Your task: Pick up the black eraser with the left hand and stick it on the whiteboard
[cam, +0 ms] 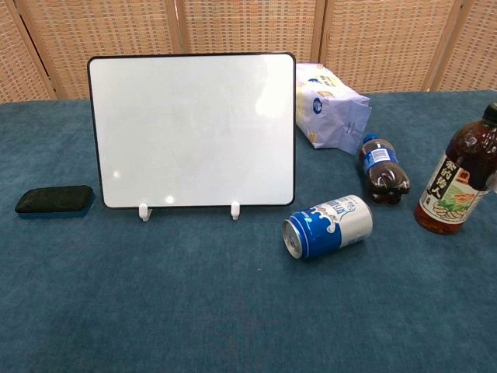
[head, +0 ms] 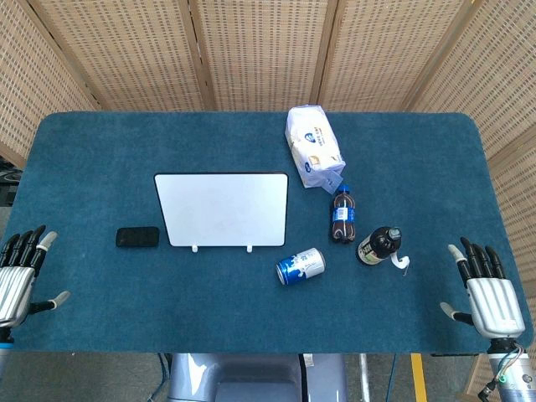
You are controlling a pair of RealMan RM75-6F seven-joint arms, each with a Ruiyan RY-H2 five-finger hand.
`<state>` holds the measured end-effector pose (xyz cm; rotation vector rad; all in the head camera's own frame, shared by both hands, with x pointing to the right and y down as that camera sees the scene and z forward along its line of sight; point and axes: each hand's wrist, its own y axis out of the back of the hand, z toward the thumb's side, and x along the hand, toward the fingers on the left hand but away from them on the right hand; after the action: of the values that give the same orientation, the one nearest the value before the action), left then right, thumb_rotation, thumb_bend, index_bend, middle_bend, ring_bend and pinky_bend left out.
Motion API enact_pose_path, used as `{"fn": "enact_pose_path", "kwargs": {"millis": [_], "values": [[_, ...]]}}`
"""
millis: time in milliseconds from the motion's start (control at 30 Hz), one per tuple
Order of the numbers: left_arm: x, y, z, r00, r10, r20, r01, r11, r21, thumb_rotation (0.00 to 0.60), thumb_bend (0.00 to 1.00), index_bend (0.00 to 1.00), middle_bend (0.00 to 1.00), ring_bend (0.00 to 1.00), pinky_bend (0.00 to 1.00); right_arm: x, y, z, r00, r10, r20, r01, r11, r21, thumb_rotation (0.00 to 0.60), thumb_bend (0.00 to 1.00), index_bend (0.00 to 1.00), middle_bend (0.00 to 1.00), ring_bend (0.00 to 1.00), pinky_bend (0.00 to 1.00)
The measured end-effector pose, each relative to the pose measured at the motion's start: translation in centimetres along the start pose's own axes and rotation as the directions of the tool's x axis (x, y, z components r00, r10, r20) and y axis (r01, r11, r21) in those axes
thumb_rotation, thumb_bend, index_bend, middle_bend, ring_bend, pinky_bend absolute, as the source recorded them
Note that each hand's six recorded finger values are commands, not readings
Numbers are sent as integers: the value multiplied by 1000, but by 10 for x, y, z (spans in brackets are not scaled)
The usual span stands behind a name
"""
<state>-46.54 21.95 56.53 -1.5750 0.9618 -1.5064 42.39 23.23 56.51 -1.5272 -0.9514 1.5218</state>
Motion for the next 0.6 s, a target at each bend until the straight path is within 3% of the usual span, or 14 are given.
{"fn": "enact_pose_path", "kwargs": {"millis": [600], "values": [[3, -3, 2, 1000, -13, -3, 13, 999, -34, 572, 0, 0, 0, 0, 0, 0, 1, -1, 1000, -3, 1, 3, 1000, -5, 600, 0, 70, 0, 0, 0]]}}
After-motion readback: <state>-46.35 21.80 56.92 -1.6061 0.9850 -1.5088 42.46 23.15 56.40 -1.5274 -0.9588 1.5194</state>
